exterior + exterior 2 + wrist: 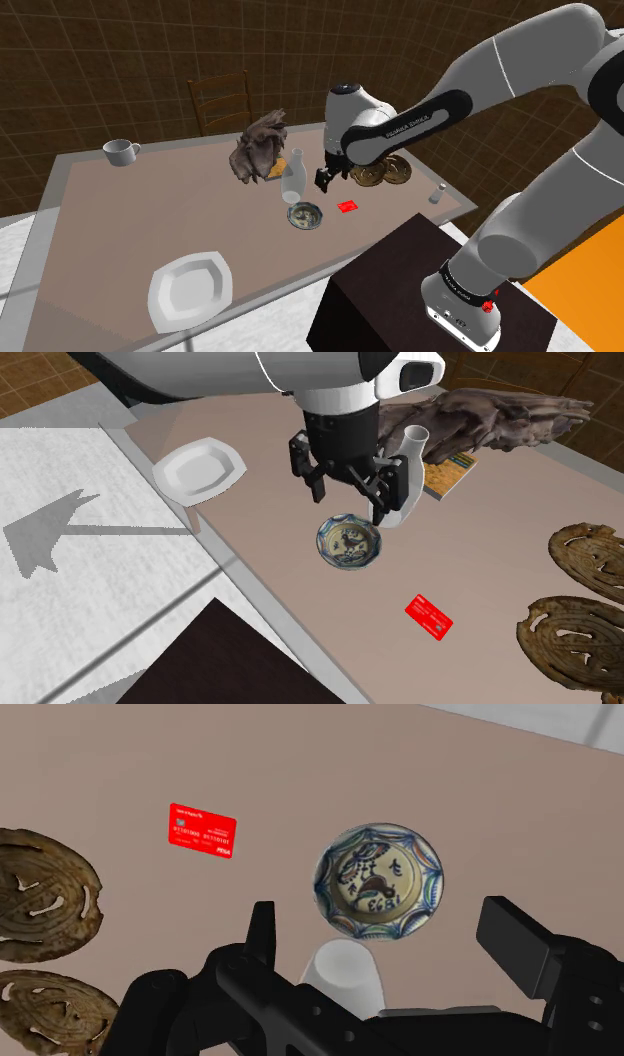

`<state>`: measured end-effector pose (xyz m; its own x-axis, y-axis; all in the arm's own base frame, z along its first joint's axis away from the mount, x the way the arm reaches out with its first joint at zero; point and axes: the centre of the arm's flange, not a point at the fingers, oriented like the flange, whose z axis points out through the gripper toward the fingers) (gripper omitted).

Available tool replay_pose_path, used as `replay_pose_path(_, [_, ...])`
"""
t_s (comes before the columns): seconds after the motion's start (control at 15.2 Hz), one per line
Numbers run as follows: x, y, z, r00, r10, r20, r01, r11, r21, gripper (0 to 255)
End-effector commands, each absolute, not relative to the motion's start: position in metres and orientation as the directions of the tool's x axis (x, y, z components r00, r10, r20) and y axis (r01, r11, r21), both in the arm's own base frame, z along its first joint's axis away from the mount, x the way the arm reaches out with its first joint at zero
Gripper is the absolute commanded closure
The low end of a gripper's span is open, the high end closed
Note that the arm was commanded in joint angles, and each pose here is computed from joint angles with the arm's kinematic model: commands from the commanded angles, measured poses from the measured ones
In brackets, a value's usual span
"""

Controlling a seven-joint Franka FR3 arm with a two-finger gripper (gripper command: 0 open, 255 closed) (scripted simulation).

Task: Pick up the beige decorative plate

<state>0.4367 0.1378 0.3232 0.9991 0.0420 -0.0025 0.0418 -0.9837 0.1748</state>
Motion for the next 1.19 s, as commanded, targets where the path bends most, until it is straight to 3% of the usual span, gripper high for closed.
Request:
replay_pose_path(0.0, [0.447,0.149,0.300,0.998,0.058,-0.005,0.058,-0.982,0.181,0])
replay_pose_path(1.12, [0.511,0.227,0.122,0.985,0.169,-0.031,0.172,-0.958,0.228,0])
